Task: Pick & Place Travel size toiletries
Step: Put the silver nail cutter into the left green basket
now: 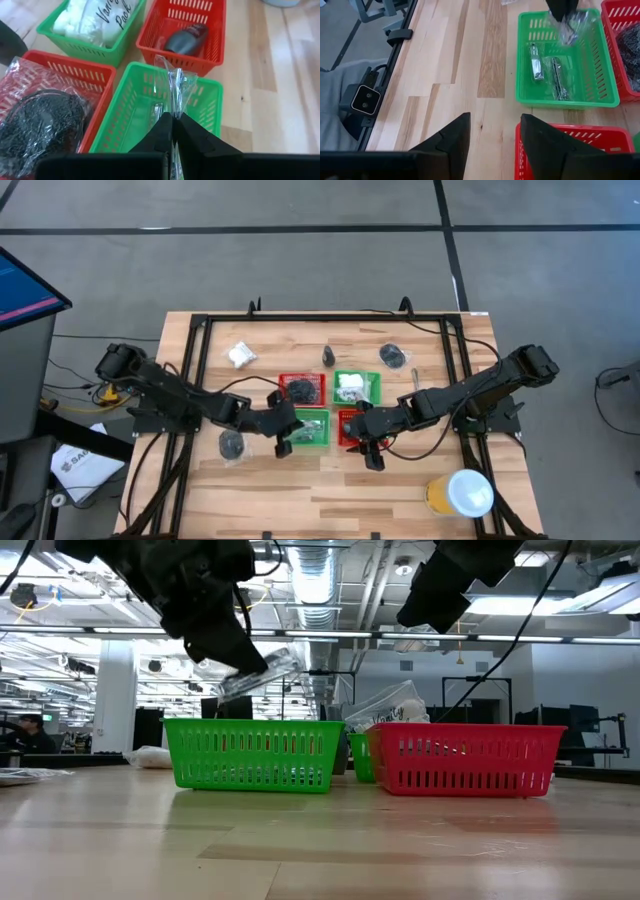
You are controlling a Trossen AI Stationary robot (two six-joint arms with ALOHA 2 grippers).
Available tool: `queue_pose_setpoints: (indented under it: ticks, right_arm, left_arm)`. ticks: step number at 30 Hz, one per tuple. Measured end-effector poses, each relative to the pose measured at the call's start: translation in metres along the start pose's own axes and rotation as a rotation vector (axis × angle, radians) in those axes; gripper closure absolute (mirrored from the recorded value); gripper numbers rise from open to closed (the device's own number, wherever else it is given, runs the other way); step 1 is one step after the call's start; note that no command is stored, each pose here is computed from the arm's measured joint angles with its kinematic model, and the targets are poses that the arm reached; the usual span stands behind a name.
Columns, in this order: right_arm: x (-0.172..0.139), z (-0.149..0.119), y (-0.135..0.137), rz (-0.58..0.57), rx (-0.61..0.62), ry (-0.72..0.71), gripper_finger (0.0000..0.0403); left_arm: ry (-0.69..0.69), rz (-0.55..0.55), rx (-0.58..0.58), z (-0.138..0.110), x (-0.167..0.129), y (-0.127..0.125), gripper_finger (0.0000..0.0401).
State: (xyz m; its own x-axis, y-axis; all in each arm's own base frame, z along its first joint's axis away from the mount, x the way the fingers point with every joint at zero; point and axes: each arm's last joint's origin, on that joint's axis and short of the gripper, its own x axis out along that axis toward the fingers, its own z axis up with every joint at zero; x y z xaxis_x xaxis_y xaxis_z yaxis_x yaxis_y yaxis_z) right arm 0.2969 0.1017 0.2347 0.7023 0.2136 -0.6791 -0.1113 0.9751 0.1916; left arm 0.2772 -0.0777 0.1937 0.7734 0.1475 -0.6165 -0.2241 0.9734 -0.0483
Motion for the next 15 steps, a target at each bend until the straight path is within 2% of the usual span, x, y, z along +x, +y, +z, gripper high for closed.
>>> queue_pose_setpoints:
  ticks: [11,15]
  right_arm:
    - [0.0000,0.0003,0.0001,0.001,0.000,-0.003,0.0239]
    - [0.0000,0.0004,0.0001,0.001,0.000,-0.003,0.0239]
  left_arm:
    - [0.013,0.023,-0.001,-0.0013,0.0082,0.0048,0.0394]
    - [0.010,0.033,-0.003,-0.0010,0.0085,0.0057,0.0374]
